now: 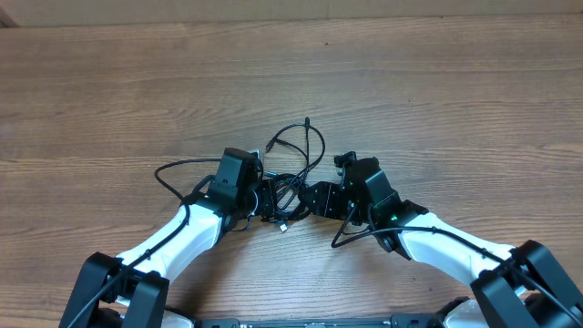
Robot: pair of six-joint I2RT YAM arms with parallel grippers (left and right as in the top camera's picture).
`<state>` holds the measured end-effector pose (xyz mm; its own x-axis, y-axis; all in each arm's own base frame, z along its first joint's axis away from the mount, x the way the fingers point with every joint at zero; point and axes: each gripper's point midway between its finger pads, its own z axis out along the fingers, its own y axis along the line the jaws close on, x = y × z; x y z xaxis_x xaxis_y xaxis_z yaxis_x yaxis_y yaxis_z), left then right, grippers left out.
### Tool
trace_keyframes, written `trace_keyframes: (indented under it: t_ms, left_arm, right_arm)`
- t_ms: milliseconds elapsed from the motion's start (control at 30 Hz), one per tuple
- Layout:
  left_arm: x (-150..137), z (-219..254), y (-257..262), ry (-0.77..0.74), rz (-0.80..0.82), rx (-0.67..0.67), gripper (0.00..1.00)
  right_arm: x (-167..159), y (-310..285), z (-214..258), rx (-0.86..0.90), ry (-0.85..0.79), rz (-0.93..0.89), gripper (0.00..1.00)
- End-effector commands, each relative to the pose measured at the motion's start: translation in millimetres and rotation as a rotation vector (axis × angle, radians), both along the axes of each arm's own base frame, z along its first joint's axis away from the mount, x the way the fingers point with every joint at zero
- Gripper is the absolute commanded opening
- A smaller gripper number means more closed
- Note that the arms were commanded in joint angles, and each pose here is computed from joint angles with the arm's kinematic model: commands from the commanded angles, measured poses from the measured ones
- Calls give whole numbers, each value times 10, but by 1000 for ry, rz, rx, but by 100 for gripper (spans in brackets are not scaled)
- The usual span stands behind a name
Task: Untangle cables
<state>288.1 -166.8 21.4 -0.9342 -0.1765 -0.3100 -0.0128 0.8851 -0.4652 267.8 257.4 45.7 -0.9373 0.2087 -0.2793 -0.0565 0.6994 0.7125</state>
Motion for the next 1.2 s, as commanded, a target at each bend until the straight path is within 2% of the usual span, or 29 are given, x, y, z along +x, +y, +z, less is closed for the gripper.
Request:
trace_keyframes:
  t_ms: [0,200,400,500,633,767,933,1167]
  left_arm:
    - [47,59,-56,-21,-33,-14,4]
    - [46,58,-56,-20,-34,-14,4]
    - [40,56,-57,-17,-34,-15,4]
    - [10,90,-136,-9,-61,-59,4]
    - [-8,97,-159,-2,-70,-72,4]
    - [0,95,-149,-3,-64,-69,4]
    - [82,53,-13,41,126,-57,4]
    - [188,15,187,83,402,-55,4]
  right_arm:
    - [-37,128,-104,0,33,8,43]
    - [42,156,-298,17,99,-92,39]
    - [66,172,-318,29,103,-104,22]
    - [50,160,-383,27,135,-122,19]
    - [31,148,-458,28,180,-150,4]
    - [-39,220,-377,75,201,-87,4]
    - [-133,291,-26,161,147,71,4]
    - [-293,194,355,142,70,138,4]
